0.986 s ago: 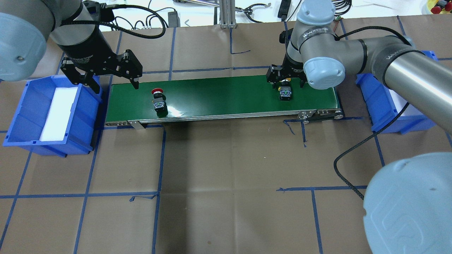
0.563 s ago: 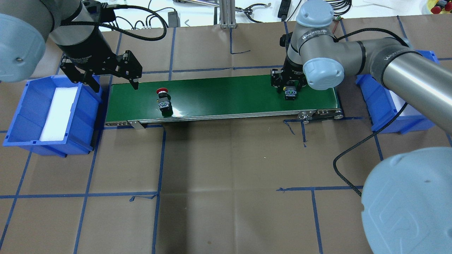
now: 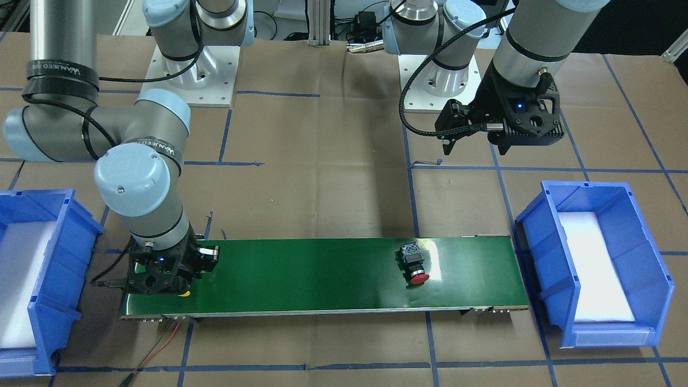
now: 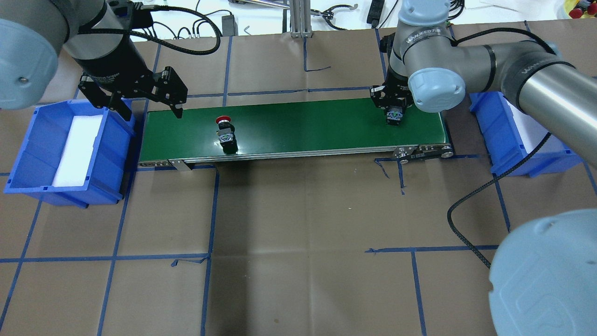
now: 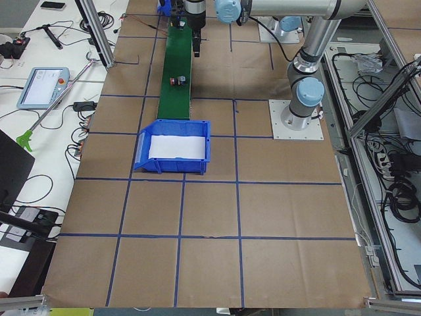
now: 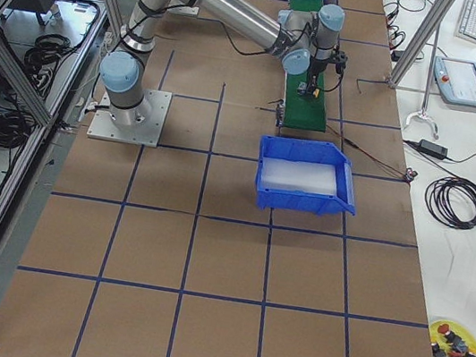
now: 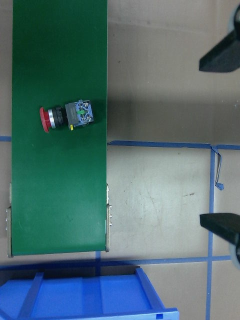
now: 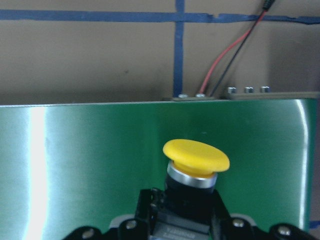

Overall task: Transport two buttons from left to right
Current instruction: 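Lift the yellow button and carry it to the far blue bin with the right gripper, then lower the yellow button into the blue bin and open the right gripper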

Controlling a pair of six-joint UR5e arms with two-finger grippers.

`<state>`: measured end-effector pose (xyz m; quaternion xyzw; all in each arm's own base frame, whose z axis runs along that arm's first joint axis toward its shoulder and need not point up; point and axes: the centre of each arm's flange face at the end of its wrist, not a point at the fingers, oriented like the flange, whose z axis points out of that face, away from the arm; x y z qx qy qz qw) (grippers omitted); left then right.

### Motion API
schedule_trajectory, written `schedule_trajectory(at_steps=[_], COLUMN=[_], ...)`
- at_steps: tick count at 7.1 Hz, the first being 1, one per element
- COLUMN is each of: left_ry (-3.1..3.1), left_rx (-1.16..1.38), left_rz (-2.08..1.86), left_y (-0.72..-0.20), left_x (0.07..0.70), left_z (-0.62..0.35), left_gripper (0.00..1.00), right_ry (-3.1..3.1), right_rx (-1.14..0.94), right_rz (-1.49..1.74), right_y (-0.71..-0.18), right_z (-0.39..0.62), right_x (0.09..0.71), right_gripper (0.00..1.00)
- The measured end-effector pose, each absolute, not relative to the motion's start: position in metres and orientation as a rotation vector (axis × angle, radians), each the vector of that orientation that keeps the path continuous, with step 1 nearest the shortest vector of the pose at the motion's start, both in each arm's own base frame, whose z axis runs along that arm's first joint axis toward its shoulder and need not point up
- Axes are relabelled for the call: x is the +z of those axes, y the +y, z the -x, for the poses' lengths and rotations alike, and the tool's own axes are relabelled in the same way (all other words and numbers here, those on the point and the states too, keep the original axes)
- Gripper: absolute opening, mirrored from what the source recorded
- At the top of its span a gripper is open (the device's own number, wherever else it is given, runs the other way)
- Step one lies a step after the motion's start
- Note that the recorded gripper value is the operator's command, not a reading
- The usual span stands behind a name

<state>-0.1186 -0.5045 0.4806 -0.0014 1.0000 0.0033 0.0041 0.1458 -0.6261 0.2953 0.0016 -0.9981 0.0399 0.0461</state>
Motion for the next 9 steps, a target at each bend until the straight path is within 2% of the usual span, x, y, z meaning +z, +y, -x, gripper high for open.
schedule_trajectory(at_steps=[2,4,6,9], left_ry=[3.136,3.138,3.139,3.141], left_rx=[0.009,0.009,0.008,0.005], left_rz=[-0.024,-0.026,-0.027,-0.025], left_y=[-0.504,-0.503,-0.503,-0.502], left_x=[0.481,0.481,0.481,0.482], left_z=[0.119,0.119,0.119,0.119], left_gripper=[1.0,1.0,1.0,1.0], right_ry=[-3.01,-3.016,-3.065,-3.155], right_rx=[0.151,0.09,0.051,0.03], right_rz=[-0.047,-0.195,-0.371,-0.528], right_y=[-0.627,-0.636,-0.638,-0.626], right_z=[-0.084,0.013,0.113,0.203], right_x=[0.369,0.42,0.409,0.338], right_gripper=[0.02,0.01,0.0,0.0])
